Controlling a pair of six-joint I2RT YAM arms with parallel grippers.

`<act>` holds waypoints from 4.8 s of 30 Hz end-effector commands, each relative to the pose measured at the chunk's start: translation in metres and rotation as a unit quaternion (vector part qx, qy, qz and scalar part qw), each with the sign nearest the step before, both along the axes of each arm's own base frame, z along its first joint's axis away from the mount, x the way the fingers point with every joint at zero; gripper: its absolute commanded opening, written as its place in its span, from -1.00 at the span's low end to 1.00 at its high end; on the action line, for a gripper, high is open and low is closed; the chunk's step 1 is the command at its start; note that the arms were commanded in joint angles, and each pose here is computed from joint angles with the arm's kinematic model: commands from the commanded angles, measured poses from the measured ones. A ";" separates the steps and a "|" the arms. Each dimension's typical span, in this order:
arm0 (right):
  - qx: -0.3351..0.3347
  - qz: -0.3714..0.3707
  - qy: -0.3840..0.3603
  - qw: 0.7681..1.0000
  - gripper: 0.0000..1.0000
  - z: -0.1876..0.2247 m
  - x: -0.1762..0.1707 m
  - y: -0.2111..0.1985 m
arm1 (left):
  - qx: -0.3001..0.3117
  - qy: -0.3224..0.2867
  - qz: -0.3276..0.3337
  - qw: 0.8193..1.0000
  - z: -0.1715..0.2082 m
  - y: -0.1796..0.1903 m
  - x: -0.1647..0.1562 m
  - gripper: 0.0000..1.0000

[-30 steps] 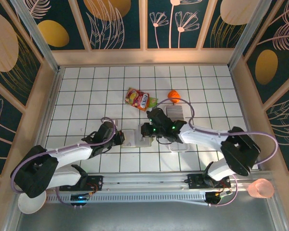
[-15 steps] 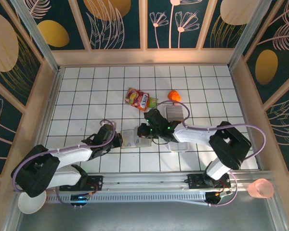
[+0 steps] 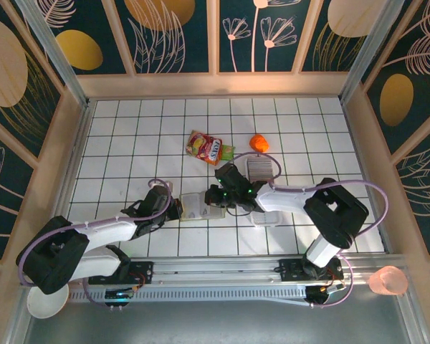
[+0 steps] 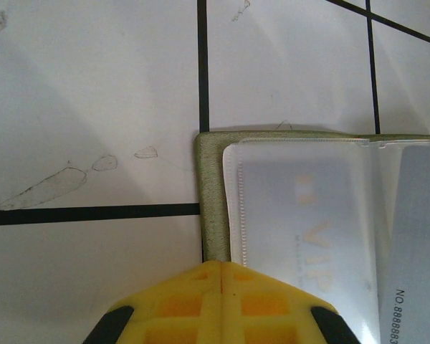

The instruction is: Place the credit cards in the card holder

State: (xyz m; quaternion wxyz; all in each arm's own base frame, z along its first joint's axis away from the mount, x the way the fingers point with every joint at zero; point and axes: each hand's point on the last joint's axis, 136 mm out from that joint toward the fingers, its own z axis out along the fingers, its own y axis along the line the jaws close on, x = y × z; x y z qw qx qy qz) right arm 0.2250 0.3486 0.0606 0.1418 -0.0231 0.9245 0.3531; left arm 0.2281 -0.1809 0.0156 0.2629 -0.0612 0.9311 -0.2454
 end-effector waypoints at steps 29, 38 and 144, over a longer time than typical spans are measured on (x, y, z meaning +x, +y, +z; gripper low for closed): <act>0.020 -0.025 0.051 0.998 -1.00 -0.021 -0.008 0.000 | -0.001 -0.002 0.005 1.000 0.001 0.003 -0.003 -1.00; 0.035 -0.009 0.054 0.998 -1.00 -0.020 -0.010 0.008 | -0.001 -0.003 0.005 1.000 0.002 0.003 -0.003 -1.00; -0.088 0.076 -0.008 0.993 -0.55 -0.020 -0.012 0.039 | -0.004 0.001 -0.005 1.000 0.000 -0.001 -0.003 -1.00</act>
